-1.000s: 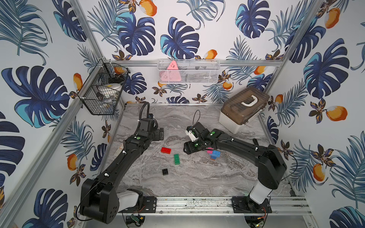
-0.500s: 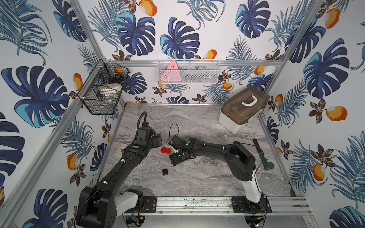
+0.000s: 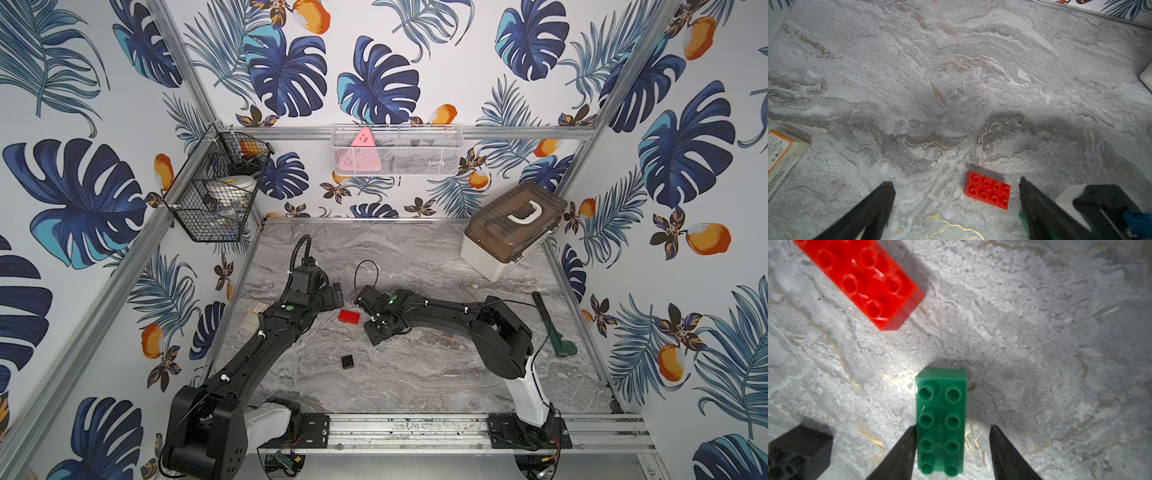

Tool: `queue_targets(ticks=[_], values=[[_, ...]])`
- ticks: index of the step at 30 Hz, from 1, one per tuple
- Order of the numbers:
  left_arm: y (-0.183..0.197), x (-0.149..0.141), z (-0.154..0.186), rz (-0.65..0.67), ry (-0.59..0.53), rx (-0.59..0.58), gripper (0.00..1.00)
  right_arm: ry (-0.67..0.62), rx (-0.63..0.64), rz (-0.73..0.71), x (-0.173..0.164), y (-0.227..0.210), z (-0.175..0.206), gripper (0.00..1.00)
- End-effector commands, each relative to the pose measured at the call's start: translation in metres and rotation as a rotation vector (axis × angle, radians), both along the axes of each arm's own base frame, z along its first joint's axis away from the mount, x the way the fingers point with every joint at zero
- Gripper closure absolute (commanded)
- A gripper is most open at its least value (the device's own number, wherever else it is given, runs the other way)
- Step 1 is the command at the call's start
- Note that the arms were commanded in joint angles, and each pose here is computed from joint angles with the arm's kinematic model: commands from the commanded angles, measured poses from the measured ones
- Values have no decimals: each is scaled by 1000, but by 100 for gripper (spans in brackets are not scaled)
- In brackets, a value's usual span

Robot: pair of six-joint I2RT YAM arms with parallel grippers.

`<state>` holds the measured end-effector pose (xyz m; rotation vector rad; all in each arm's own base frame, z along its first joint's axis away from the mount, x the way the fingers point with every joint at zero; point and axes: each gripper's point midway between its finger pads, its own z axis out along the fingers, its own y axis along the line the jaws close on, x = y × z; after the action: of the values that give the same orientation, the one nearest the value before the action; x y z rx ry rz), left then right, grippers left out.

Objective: Assemble a spoon with lego
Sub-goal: Pick up the lego brick from the center of the board.

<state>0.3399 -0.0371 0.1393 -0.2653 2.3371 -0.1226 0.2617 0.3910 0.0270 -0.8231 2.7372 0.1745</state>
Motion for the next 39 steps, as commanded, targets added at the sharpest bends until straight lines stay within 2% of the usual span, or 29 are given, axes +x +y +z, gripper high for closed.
queue_targets(ticks=[1,20,30,34,39], values=[[-2,5,6,-1,-26,-11,1,-7,28,33,0,6,4,42],[-7,7,3,-21,-17,-27,1,-41,44,28,8,12,2,52],[-8,7,2,-31,-11,-31,1,-51,27,35,10,11,-1,64],[-16,9,4,-74,-17,-42,1,-71,34,41,11,9,11,69],[-27,8,7,-130,-36,-44,1,-100,54,96,9,7,36,68]])
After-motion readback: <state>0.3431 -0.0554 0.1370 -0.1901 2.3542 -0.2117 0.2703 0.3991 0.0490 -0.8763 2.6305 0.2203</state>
